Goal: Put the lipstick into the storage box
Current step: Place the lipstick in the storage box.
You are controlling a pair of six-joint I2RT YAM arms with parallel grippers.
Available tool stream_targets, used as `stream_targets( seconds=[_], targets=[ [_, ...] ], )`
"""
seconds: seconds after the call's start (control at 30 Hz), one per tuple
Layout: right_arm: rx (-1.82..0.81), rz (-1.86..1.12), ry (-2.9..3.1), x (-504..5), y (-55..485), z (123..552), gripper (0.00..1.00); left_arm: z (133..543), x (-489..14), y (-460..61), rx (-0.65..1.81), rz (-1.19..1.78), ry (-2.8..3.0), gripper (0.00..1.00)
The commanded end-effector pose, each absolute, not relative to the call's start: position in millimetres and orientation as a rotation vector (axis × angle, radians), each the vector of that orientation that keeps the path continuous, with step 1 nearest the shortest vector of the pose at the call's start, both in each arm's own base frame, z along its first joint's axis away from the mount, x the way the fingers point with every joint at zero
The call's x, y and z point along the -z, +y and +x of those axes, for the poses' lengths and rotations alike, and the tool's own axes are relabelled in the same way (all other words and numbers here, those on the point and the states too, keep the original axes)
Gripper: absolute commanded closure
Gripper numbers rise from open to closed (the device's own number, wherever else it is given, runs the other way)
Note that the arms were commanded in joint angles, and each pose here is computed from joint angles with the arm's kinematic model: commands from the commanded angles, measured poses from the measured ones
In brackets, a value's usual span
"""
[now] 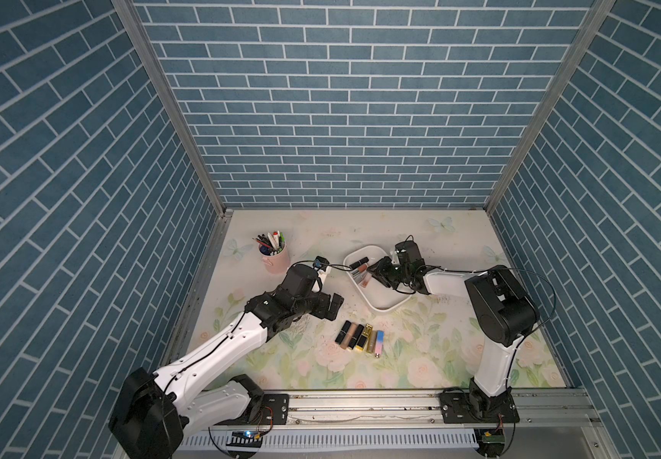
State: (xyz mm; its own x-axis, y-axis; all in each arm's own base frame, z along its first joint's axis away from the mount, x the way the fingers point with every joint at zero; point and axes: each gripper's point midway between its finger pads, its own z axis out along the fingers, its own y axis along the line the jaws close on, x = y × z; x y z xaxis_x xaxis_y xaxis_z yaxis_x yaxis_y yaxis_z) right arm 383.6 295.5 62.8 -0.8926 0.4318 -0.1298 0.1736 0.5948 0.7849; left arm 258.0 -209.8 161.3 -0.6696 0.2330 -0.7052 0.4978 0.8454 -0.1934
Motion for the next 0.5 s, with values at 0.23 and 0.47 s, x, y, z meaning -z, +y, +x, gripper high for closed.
stream_targets(
  seconds=[0.23, 0.47],
  targets=[
    [-1.223, 0.429, 2.383, -130.7, 290.4, 382.1, 0.56, 256.5, -176.6, -212.6, 0.524, 0.519, 2.268, 0.00],
    [-1.261, 0.198, 2.297, -188.0, 301.2, 360.4, 0.56, 250.0, -164.9, -219.0, 0.580, 0.518, 2.269, 0.00]
  ],
)
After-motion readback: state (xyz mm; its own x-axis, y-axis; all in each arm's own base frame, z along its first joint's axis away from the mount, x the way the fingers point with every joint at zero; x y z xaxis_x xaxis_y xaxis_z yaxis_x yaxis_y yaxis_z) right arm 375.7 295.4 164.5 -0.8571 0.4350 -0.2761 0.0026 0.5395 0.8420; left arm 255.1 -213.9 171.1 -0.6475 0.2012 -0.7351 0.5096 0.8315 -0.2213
